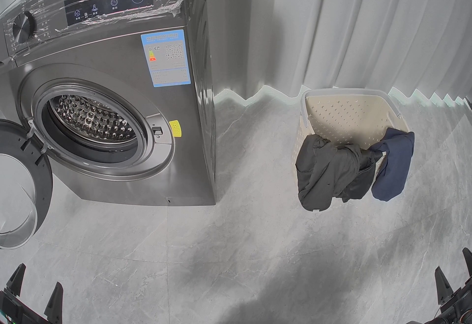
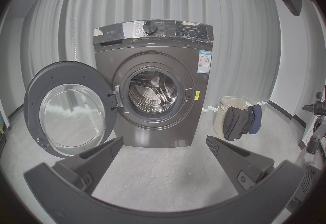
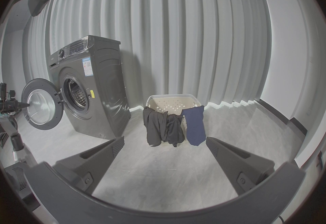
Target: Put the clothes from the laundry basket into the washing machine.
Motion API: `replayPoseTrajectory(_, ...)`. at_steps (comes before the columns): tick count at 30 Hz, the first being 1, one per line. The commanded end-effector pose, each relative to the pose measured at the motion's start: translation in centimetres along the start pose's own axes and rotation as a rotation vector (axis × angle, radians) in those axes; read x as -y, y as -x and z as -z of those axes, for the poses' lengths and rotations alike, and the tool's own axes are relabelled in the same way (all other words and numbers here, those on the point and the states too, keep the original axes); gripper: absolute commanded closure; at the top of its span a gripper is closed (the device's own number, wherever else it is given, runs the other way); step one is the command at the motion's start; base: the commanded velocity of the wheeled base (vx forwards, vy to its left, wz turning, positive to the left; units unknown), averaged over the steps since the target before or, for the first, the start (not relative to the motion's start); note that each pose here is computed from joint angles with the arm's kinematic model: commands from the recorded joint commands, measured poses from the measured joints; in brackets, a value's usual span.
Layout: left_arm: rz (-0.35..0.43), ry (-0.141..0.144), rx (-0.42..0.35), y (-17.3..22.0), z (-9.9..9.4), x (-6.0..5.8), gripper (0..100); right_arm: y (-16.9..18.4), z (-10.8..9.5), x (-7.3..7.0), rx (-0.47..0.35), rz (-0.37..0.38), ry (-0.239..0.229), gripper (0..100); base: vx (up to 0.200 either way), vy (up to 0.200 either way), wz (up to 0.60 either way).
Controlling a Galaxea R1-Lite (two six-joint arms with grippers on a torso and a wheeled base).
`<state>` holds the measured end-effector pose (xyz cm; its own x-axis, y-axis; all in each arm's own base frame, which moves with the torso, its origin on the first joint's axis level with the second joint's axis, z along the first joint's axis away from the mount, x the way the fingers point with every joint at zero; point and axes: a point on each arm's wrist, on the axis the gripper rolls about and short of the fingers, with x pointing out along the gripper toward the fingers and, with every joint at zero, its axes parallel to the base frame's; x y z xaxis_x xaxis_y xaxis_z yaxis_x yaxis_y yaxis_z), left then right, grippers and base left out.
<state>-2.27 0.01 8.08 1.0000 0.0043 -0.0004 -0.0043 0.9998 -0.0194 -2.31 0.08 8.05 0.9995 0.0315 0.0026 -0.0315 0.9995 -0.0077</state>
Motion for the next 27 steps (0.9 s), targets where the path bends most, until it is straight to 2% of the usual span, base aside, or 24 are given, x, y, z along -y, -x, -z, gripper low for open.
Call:
replayPoseTrajectory(1, 0.0, 0.001, -0.001, 0.0, 0.48, -0.01, 0, -0.02, 0.48, 0.0, -0.003, -0.001, 0.0, 0, 0.0, -0.2, 0.0)
replayPoseTrajectory(27, 0.0, 0.001, -0.001, 0.0, 0.48, -0.01, 0, -0.02, 0.48, 0.0, -0.003, -0.001, 0.0, 0, 0.0, -0.2, 0.0)
